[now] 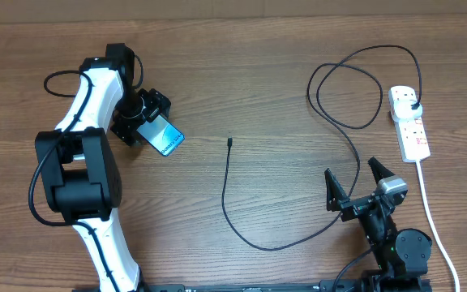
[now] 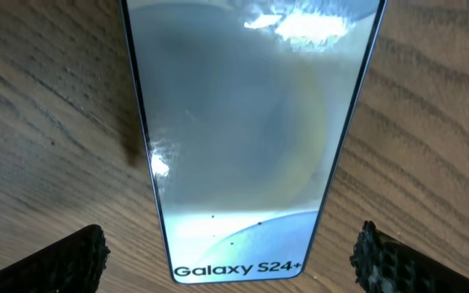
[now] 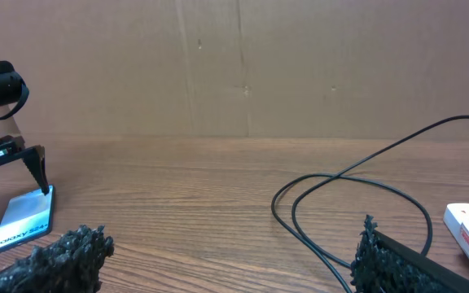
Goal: Plug charger to phone and switch on socket
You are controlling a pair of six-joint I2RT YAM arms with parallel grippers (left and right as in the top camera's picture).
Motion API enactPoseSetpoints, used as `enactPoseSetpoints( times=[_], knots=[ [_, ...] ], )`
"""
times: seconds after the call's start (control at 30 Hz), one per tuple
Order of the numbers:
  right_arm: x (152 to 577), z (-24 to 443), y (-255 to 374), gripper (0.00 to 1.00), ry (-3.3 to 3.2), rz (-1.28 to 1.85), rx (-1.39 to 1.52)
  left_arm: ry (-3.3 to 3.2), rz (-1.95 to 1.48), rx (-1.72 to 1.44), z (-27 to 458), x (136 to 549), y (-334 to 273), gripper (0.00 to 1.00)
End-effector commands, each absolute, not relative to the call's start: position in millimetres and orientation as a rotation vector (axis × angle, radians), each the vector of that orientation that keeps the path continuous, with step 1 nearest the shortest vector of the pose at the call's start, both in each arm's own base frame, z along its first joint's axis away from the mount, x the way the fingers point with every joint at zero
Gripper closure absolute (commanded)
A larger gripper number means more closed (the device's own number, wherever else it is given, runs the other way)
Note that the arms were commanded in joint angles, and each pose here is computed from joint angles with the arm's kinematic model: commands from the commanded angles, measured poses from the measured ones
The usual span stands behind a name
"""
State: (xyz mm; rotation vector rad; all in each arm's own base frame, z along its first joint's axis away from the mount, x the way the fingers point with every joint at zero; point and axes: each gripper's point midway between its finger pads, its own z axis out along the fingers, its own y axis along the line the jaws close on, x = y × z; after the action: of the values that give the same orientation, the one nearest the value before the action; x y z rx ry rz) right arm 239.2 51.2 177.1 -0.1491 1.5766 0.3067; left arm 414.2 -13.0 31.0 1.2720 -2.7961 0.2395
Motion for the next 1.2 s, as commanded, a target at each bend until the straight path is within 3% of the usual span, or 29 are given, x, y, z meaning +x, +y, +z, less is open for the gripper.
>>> enactPoseSetpoints(
  times=[0.0, 1.17],
  knots=[
    [239.7, 175.2, 50.5, 0.00, 1.574, 0.307, -0.139, -2.817, 0.212, 1.252, 24.9, 419.6, -16.5, 0.00],
    [239.7, 175.2, 50.5, 0.00, 1.574, 0.307, -0.138, -2.804, 0.181, 1.243, 11.8, 410.7, -24.6, 0.00]
  ],
)
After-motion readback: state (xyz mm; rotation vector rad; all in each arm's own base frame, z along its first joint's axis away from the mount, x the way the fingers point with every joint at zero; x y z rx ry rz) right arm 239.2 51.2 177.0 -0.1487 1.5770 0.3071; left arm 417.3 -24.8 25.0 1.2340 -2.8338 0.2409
